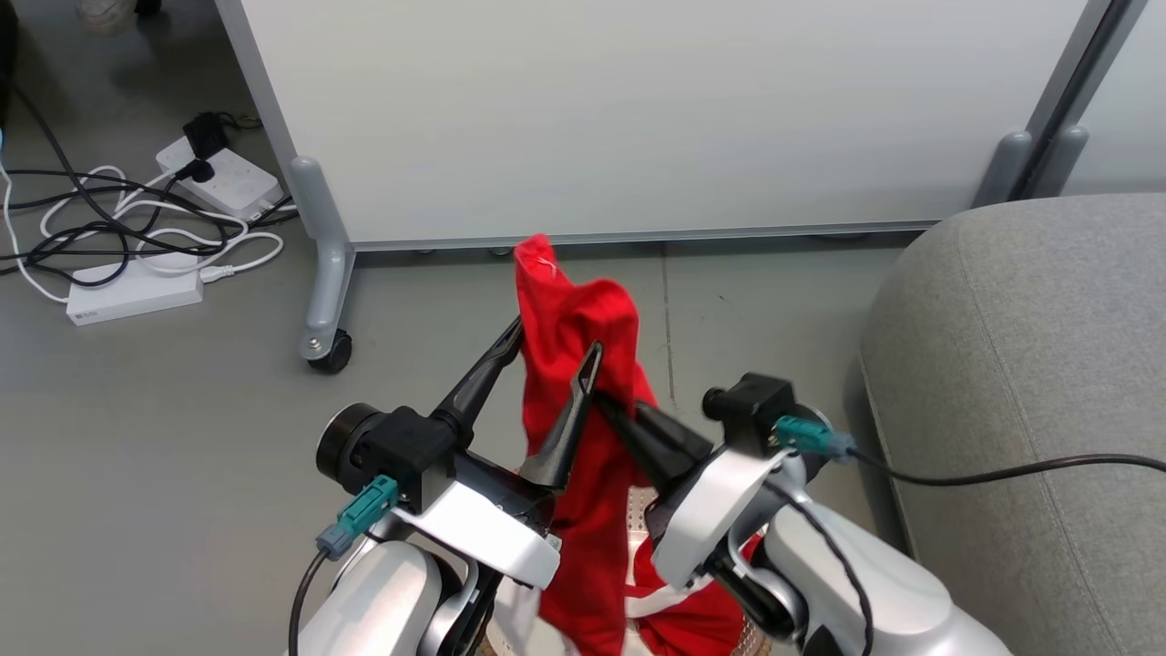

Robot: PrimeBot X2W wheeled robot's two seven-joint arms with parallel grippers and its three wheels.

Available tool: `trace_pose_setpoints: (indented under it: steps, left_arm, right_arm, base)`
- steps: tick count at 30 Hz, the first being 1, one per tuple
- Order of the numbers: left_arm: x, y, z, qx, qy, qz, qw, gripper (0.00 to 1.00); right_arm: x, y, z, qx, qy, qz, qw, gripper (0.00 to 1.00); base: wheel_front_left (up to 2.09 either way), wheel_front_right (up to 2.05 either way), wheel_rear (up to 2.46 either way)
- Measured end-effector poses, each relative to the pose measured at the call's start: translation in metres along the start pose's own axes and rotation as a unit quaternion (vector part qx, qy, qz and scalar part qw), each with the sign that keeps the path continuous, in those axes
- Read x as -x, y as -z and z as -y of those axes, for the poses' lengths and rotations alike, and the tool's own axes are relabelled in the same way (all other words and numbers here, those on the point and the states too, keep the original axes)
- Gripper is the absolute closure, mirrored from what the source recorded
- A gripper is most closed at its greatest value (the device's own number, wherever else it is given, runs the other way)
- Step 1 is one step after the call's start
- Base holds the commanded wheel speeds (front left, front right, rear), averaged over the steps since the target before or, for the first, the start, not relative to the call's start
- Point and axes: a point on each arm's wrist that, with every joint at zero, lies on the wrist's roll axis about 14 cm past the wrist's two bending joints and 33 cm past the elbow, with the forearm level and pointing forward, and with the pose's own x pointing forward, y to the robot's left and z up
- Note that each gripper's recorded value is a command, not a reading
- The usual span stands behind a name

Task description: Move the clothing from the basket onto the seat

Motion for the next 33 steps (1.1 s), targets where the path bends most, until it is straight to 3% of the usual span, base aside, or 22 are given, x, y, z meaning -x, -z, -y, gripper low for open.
trace_pose_setpoints:
  steps: [7,17,33]
  left_arm:
    - [0.0,-0.005,0.015,-0.007,0.029,0.011,0.999,0.0]
    - [0.017,0.032,0.052,-0.02,0.106,-0.066,0.992,0.0]
    - [0.013,0.069,0.094,-0.017,0.199,-0.127,0.972,0.0]
  right_arm:
    - [0.012,-0.02,0.039,0.003,0.065,0.036,0.997,1.0]
    - [0.045,-0.032,0.089,0.009,0.156,0.062,0.986,1.0]
    - [0.107,-0.036,0.13,0.002,0.253,0.081,0.964,1.0]
  base:
    - [0.0,0.0,0.0]
    - [0.0,0.0,0.0]
    - [0.0,0.0,0.0]
